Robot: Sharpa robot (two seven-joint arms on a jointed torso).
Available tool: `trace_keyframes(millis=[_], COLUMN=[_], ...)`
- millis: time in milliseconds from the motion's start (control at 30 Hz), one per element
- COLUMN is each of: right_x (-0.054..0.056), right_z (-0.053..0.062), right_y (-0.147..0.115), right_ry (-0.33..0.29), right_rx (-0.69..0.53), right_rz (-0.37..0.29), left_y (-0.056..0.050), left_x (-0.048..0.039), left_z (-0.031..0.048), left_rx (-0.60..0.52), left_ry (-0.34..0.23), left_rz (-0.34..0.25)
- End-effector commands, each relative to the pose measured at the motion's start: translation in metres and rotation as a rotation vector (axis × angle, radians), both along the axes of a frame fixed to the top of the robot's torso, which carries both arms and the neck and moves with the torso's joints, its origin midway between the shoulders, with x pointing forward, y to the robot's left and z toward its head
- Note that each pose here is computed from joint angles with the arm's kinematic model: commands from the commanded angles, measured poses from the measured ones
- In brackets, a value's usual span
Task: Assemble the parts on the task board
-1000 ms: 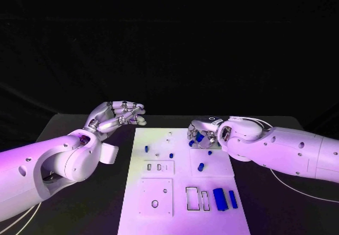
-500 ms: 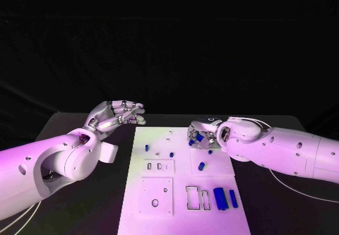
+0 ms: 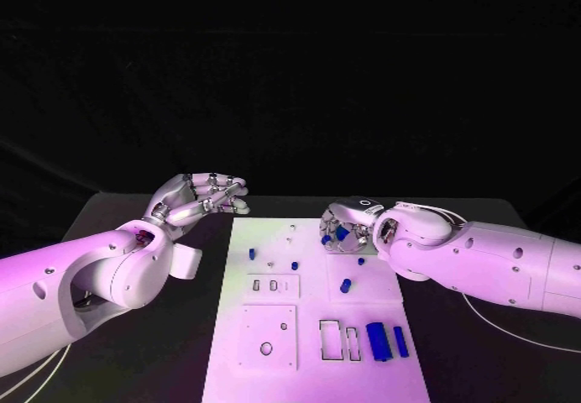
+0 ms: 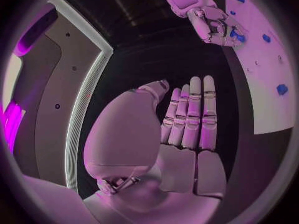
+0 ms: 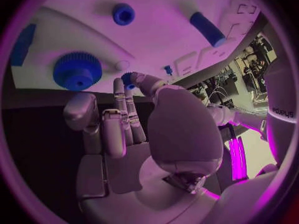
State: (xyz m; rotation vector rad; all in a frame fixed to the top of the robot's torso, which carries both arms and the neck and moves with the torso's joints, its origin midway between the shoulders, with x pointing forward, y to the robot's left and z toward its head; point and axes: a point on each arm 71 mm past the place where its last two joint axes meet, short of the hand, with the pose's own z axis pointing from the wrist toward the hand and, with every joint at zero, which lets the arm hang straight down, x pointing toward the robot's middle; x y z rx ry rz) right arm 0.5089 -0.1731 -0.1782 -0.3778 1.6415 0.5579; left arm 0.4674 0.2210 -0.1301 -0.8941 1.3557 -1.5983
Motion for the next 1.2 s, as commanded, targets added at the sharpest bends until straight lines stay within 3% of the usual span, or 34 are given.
trace_keyframes(millis=[33,533,1200], right_x=[0.000,0.015,0.027], right_z=[0.010,0.023,0.010], right_y=[0.002,0.030,0.060], right_ry=[-0.073,-0.157,-0.111], right_rx=[0.067,0.119,0.097], right_rz=[-0.023,-0.059,-0.036], left_y=[-0.002,-0.003,-0.007], left_x=[-0.0001,0.0002,-0.0013], left_z=[0.0009,0.0004,0.0009], left_rx=[-0.005,-0.005,-0.010], left_ry=[0.000,0.005,0.006], left_rz=[-0.023,-0.030,-0.047])
